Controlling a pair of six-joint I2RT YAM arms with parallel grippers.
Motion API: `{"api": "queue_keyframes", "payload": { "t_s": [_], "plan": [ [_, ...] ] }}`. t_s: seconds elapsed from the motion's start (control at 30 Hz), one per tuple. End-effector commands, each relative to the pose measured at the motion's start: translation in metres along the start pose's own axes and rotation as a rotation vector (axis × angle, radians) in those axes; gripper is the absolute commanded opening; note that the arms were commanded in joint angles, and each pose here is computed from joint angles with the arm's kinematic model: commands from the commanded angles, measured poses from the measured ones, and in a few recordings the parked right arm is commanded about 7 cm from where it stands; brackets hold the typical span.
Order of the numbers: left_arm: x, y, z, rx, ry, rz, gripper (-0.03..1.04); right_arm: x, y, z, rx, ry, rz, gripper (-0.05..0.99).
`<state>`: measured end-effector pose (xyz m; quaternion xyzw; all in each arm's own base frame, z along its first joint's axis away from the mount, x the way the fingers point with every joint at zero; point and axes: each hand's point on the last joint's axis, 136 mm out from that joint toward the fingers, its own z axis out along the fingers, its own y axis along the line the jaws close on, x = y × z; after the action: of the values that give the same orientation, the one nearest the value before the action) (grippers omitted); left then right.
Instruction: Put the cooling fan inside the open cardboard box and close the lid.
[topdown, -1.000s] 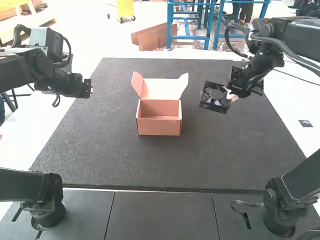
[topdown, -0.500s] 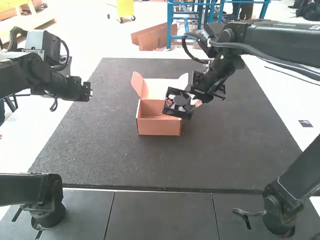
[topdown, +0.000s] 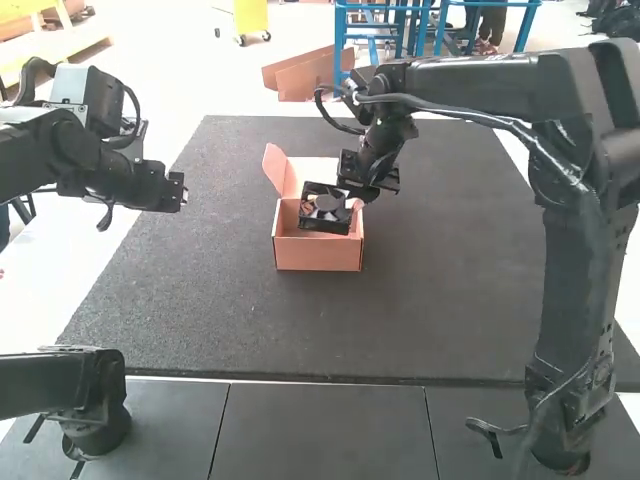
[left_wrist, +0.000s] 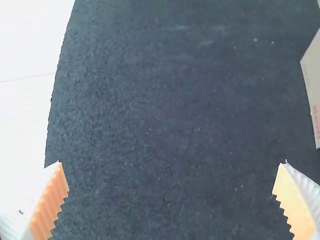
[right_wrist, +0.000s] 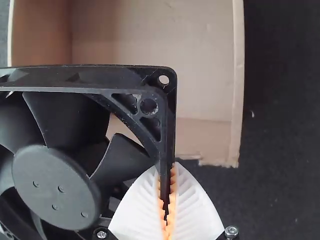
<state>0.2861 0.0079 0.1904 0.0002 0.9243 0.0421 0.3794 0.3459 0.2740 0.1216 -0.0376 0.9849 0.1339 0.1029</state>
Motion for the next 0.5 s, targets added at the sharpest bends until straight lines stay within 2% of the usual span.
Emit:
{"api": "queue_keyframes", "payload": {
  "t_s": [0.0, 0.17, 0.47],
  "plan": [
    [-0.003, -0.003, -0.007, 0.014, -0.024, -0.004, 0.97, -0.02, 0.008, -0.003, 0.019, -0.059, -0.056, -0.01],
    [-0.002, -0.002, -0.01, 0.014, -0.024, -0.005, 0.97, -0.033, 0.005, 0.013, 0.058, -0.067, -0.087, -0.01],
    [0.001, -0.001, -0.011, 0.011, -0.022, -0.013, 0.97, -0.047, 0.019, 0.041, 0.048, -0.077, -0.113, -0.01]
  ]
}}
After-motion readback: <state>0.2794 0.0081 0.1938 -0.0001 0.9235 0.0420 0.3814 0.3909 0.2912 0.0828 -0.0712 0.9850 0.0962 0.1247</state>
